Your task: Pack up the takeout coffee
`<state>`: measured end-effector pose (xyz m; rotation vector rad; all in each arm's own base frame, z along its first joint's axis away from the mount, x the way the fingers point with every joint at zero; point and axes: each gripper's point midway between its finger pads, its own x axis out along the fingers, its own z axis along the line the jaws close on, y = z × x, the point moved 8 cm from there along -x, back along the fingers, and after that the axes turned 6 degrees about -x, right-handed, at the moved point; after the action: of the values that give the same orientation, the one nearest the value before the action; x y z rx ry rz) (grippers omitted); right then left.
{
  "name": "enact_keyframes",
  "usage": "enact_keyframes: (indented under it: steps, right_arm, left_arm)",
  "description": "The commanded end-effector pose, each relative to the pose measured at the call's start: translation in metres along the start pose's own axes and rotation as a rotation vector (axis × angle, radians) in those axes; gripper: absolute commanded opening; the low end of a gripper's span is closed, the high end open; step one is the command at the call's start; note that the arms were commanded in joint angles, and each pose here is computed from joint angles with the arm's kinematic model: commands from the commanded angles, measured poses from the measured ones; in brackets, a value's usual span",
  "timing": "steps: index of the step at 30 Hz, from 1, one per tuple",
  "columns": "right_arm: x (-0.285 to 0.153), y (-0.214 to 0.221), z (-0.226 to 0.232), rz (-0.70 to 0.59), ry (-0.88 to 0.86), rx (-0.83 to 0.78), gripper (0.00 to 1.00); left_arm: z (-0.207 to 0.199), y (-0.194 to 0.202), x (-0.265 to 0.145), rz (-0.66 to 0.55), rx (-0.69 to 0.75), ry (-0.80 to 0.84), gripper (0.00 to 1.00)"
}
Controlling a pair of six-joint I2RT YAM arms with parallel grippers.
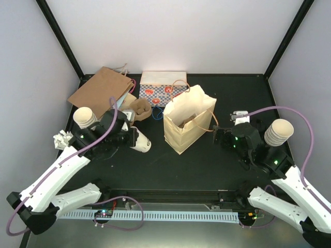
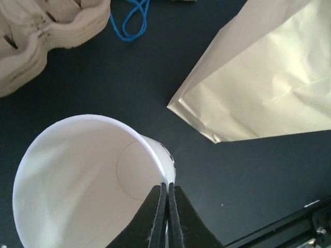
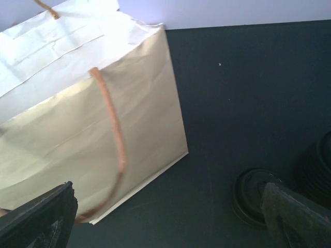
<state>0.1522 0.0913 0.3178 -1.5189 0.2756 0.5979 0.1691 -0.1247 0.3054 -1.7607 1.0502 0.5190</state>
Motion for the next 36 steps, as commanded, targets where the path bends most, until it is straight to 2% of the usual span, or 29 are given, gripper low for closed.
enact_keyframes:
  steps: [1, 11, 19, 22, 30, 34, 36]
  right_arm:
    - [-0.011, -0.001, -0.015, -0.093, 0.062, 0.109, 1.0]
    - [-0.031, -0.007, -0.026, -0.163, 0.069, 0.137, 1.0]
    - [-0.026, -0.001, -0.022, -0.137, 0.042, 0.143, 1.0]
    - [-0.021, 0.001, -0.02, -0.111, 0.051, 0.127, 1.0]
    - [-0.009, 0.001, -0.014, -0.036, 0.079, 0.071, 1.0]
    - [-0.016, -0.01, -0.017, -0.053, 0.116, 0.039, 1.0]
    - [-0.02, -0.016, -0.019, -0.061, 0.143, 0.024, 1.0]
  left_arm:
    - [-0.002, 0.01, 0.014, -0.031, -0.022, -0.036, 0.03]
    - [-0.043, 0.049, 0.072, 0.098, 0.1, -0.085, 0.02]
    - [-0.065, 0.062, 0.105, 0.131, 0.213, -0.25, 0.02]
    - [-0.073, 0.065, 0.11, 0.136, 0.237, -0.265, 0.12]
    - [-0.086, 0.059, 0.096, 0.13, 0.234, -0.194, 0.47]
    - [-0.091, 0.049, 0.078, 0.098, 0.253, -0.149, 0.53]
    - [-0.093, 0.043, 0.069, 0.076, 0.273, -0.123, 0.6]
